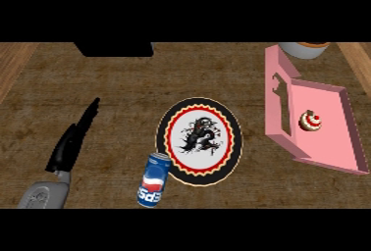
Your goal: Pick the cupcake from the plate and place it in the cardboard box
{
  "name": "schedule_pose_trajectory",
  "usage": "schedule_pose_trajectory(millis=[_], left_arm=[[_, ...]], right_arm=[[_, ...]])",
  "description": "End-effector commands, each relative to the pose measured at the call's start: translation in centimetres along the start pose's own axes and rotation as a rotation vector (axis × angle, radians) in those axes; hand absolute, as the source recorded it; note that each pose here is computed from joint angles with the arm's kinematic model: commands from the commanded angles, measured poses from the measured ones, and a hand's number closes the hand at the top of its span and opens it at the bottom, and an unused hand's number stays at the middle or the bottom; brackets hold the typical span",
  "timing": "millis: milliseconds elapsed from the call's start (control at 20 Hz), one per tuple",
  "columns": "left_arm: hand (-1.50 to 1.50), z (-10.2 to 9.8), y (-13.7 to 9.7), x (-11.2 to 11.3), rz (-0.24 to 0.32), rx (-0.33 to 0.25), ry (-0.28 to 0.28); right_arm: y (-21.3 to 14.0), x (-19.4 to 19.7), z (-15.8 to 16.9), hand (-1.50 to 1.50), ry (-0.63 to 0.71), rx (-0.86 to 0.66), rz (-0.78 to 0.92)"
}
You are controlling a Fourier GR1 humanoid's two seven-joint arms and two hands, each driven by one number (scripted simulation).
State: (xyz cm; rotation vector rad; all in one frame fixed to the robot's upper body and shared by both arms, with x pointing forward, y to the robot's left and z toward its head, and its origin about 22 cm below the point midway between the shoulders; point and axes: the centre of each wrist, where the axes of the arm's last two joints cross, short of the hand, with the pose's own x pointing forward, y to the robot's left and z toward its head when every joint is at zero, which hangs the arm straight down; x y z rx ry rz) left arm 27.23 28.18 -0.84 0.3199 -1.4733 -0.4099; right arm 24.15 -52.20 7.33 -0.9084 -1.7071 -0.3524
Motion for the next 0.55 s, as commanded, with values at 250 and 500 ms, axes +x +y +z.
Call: schedule_pose_trajectory(millis=[250,500], left_arm=[[0.0,0.5,0.6,0.2,-0.005,-0.002,-0.005],[0.0,0.5,-0.9,-0.8,0.002,-0.018,-0.004]], right_arm=[[-8.8,-3.3,0.4,-1.5,-0.012,-0.048,0.006],[-7.0,-4.9,0.8,-1.5,-0.013,0.004,0.047]])
